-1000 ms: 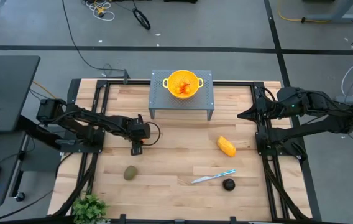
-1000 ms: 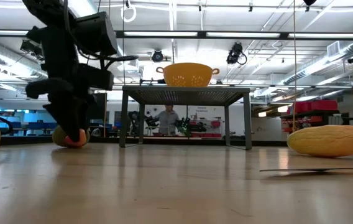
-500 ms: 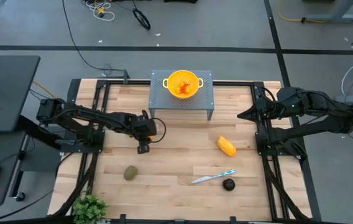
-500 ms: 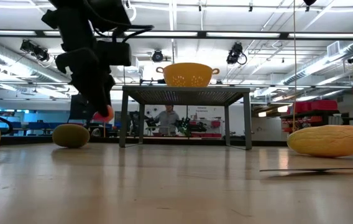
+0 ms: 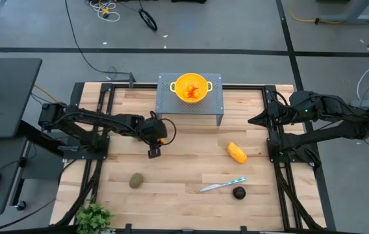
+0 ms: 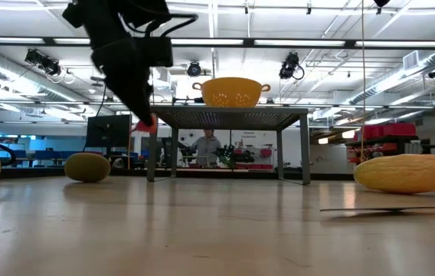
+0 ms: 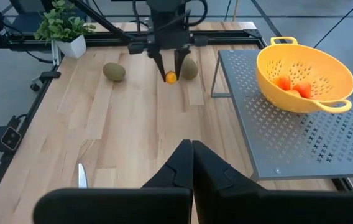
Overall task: Pick & Place Fruit
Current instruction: Put the yellow pear into the yellow strainer bowl on the shelf
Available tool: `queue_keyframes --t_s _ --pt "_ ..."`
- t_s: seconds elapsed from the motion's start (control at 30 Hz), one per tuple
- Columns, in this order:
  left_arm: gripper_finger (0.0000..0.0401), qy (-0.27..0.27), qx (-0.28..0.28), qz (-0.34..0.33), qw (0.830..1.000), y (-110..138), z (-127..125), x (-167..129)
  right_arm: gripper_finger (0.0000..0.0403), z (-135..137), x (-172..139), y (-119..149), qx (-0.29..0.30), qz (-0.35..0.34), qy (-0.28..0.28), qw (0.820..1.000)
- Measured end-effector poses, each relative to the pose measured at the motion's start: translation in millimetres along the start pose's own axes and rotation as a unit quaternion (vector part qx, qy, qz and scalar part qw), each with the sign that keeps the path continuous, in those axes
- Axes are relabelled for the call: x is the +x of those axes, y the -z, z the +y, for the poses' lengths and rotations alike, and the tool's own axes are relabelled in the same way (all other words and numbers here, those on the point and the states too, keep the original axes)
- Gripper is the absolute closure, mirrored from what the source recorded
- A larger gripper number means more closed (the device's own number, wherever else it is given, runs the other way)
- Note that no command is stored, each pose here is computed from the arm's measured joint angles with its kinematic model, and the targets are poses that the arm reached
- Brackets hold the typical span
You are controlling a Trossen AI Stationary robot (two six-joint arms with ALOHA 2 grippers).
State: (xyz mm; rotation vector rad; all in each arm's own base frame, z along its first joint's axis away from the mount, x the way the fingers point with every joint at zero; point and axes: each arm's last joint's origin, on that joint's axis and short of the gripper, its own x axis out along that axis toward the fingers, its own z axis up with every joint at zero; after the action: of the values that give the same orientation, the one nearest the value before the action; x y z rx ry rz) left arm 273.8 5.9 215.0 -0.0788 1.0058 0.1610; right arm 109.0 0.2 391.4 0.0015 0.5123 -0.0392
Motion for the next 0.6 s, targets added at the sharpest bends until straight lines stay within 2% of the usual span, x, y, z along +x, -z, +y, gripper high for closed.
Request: queue_keyframes --t_s 0.37,0.6 --pt "0.0264 -0.005 0.006 -0.074 0.997 -41.7 10.7 -27.7 0.0402 0.0 0.0 0.0 0.0 0.0 0.0 1.0" --pt "0.0263 -0.013 0.005 -0.089 0.996 -50.3 18.8 -34.1 0.0402 0.0 0.0 0.0 0.0 0.0 0.0 1.0"
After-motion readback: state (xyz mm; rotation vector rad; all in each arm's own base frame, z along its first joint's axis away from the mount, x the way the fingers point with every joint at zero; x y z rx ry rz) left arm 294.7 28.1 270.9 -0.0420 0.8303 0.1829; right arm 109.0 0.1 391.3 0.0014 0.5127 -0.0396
